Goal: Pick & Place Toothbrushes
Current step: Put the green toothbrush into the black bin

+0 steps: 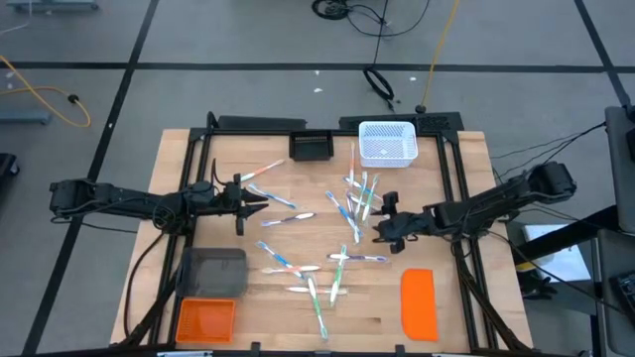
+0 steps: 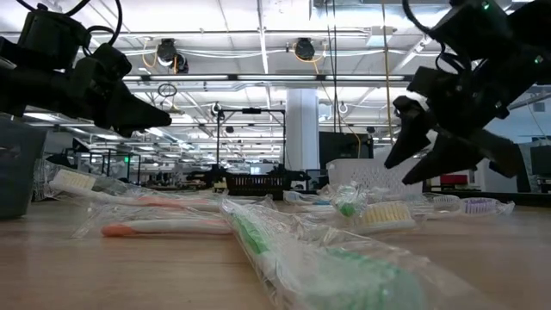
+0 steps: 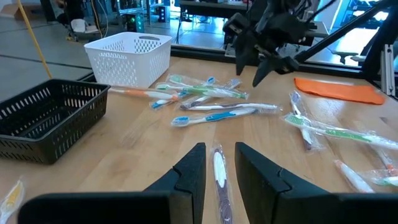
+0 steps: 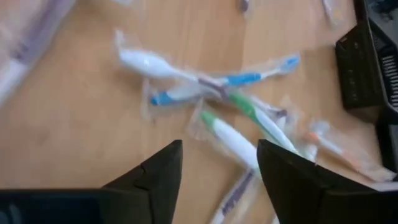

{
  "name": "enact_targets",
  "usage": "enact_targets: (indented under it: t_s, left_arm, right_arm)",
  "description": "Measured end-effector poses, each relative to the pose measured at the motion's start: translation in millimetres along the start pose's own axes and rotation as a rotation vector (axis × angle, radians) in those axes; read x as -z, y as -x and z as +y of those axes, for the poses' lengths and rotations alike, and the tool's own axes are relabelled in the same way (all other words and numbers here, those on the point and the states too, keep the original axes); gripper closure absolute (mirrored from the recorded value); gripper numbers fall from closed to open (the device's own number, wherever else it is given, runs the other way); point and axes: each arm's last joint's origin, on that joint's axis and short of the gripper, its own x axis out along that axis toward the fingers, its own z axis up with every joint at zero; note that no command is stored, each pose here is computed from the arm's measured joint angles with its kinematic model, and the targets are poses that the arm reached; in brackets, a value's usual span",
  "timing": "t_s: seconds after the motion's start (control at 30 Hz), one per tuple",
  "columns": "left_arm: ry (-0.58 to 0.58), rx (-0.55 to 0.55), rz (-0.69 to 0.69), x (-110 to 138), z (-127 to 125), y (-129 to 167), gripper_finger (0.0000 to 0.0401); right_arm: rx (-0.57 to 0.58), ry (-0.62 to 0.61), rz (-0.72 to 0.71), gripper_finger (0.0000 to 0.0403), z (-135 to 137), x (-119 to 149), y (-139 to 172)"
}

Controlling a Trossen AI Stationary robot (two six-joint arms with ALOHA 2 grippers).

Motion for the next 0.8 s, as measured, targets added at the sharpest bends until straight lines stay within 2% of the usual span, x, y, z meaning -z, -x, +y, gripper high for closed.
enact_targets:
  t_s: [0.13, 0.3, 0.57, 0.8]
  left_arm:
    - [0.000, 0.000, 0.000, 0, 0, 0, 0.0316]
    - [-0.003, 0.000, 0.000, 0, 0, 0, 0.0316]
    - [-0.004, 0.000, 0.000, 0, 0, 0, 0.0316]
    - [-0.005, 0.000, 0.000, 0, 0, 0, 0.0316]
  right_arm:
    - [0.035, 0.030, 0.028, 0.0187, 2, 1, -7]
    - [0.050, 0.070, -0.012, 0.0190, 5, -3, -16]
    - [0.081, 0.168, 0.067, 0.0194, 12, 4, -30]
    - [0.137, 0.181, 0.003, 0.0195, 12, -3, -37]
